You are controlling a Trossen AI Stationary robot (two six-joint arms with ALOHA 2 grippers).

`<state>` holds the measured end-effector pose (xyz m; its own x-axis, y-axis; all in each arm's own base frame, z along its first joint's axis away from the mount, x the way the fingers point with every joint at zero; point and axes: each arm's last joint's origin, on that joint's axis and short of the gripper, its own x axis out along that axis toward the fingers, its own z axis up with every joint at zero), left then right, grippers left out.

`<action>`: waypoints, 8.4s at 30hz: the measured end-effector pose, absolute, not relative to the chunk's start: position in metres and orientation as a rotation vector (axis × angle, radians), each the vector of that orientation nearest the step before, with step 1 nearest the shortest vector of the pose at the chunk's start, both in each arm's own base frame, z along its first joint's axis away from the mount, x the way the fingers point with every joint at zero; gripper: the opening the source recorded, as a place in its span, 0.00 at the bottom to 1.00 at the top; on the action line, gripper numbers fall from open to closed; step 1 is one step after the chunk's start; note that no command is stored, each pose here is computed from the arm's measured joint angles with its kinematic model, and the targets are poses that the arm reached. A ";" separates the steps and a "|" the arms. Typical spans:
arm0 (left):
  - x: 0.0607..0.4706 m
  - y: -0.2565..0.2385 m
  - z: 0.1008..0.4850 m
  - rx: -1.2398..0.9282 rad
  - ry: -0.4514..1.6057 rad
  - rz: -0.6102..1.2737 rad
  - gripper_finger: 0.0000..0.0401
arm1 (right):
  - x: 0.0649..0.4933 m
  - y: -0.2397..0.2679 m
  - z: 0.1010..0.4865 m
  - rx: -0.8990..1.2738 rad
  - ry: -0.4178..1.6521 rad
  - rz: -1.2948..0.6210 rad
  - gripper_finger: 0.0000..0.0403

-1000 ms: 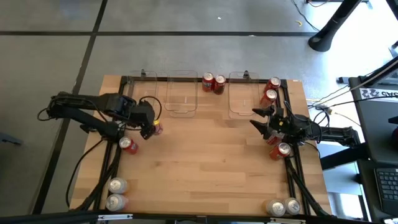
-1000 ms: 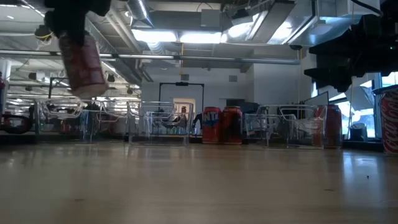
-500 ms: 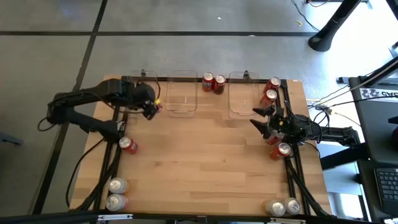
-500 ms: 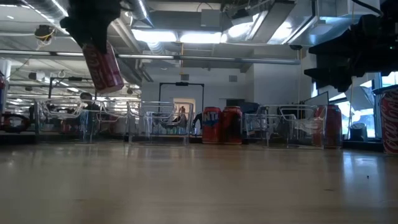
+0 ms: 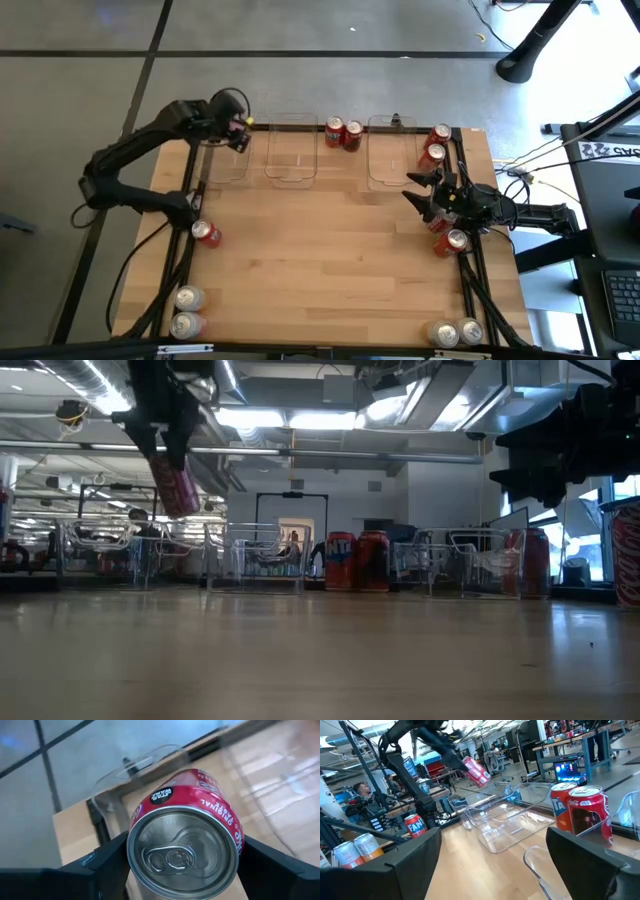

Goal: Sort soda cans
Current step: Put the red soda can into the left transparent bin

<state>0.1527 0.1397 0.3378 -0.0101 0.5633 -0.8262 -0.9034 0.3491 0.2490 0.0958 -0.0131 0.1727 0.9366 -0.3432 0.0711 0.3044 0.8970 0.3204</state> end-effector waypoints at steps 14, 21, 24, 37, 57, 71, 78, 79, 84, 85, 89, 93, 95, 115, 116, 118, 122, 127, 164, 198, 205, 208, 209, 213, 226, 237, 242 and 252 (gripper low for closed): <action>0.162 0.217 0.285 -0.493 1.238 1.233 0.73 | 0.096 -0.013 0.173 0.277 -0.118 -0.338 0.89; 0.165 0.241 0.263 -0.522 1.258 1.264 0.73 | 0.096 -0.013 0.172 0.277 -0.118 -0.338 0.89; 0.165 0.248 0.255 -0.535 1.283 1.265 0.73 | 0.096 -0.013 0.172 0.277 -0.118 -0.338 0.89; 0.167 0.259 0.235 -0.585 1.348 1.213 0.73 | 0.096 -0.013 0.172 0.277 -0.117 -0.337 0.89; 0.167 0.258 0.236 -0.591 1.379 1.202 0.85 | 0.096 -0.013 0.171 0.280 -0.106 -0.338 0.89; 0.164 0.244 0.295 -0.545 1.255 1.217 0.85 | 0.096 -0.013 0.171 0.279 -0.104 -0.338 0.89; 0.160 0.209 0.339 -0.449 1.058 1.195 0.85 | 0.096 -0.013 0.171 0.284 -0.105 -0.338 0.89; 0.160 0.202 0.345 -0.432 1.031 1.183 0.85 | 0.096 -0.013 0.171 0.284 -0.105 -0.338 0.89; 0.163 0.163 0.373 -0.339 0.881 1.095 0.85 | 0.096 -0.013 0.171 0.285 -0.106 -0.338 0.89; 0.164 0.155 0.378 -0.319 0.847 1.069 0.85 | 0.096 -0.013 0.171 0.285 -0.106 -0.338 0.89; 0.171 0.125 0.394 -0.257 0.737 0.957 0.85 | 0.096 -0.013 0.171 0.285 -0.107 -0.338 0.89; 0.178 0.100 0.402 -0.207 0.676 0.844 0.85 | 0.096 -0.013 0.172 0.290 -0.114 -0.337 0.89; 0.181 0.090 0.404 -0.190 0.665 0.797 0.85 | 0.096 -0.013 0.173 0.298 -0.124 -0.327 0.89; 0.214 0.048 0.332 -0.030 0.382 0.533 0.85 | 0.094 -0.015 0.212 0.185 -0.247 -0.400 0.89; 0.216 0.048 0.327 -0.017 0.374 0.526 0.85 | 0.095 -0.016 0.215 0.183 -0.241 -0.425 0.89; 0.217 0.047 0.317 -0.009 0.371 0.523 0.85 | 0.097 -0.017 0.223 0.177 -0.231 -0.473 0.89; 0.216 0.046 0.305 -0.029 0.388 0.525 0.85 | 0.104 -0.018 0.239 0.107 -0.188 -0.516 0.89; 0.216 0.044 0.292 -0.009 0.335 0.506 0.85 | 0.115 -0.023 0.260 0.017 -0.115 -0.701 0.89; 0.209 0.042 0.239 0.059 0.371 0.493 0.85 | 0.268 -0.181 0.288 0.050 0.500 -0.798 0.89; 0.209 0.042 0.240 0.164 0.390 0.473 0.85 | 0.290 -0.245 0.197 0.301 0.680 -0.607 0.88; 0.209 0.042 0.240 0.164 0.391 0.473 0.85 | 0.291 -0.245 0.197 0.300 0.679 -0.613 0.72; 0.209 0.042 0.240 0.164 0.391 0.473 0.85 | 0.290 -0.245 0.197 0.298 0.679 -0.617 0.72; 0.209 0.042 0.240 0.164 0.391 0.473 0.85 | 0.290 -0.245 0.198 0.297 0.679 -0.618 0.72; 0.209 0.042 0.240 0.164 0.391 0.473 0.85 | 0.290 -0.241 0.202 0.291 0.681 -0.616 0.74; 0.209 0.041 0.240 0.138 0.385 0.475 0.85 | 0.295 -0.192 0.252 0.208 0.620 -0.530 0.73; 0.209 0.042 0.239 0.128 0.388 0.477 0.85 | 0.314 -0.114 0.278 0.161 0.590 -0.324 0.73; 0.209 0.042 0.240 0.106 0.381 0.481 0.85 | 0.326 -0.080 0.276 0.140 0.598 -0.218 0.73; 0.205 0.041 0.235 0.040 0.431 0.489 0.85 | 0.352 -0.031 0.254 0.119 0.613 -0.078 0.74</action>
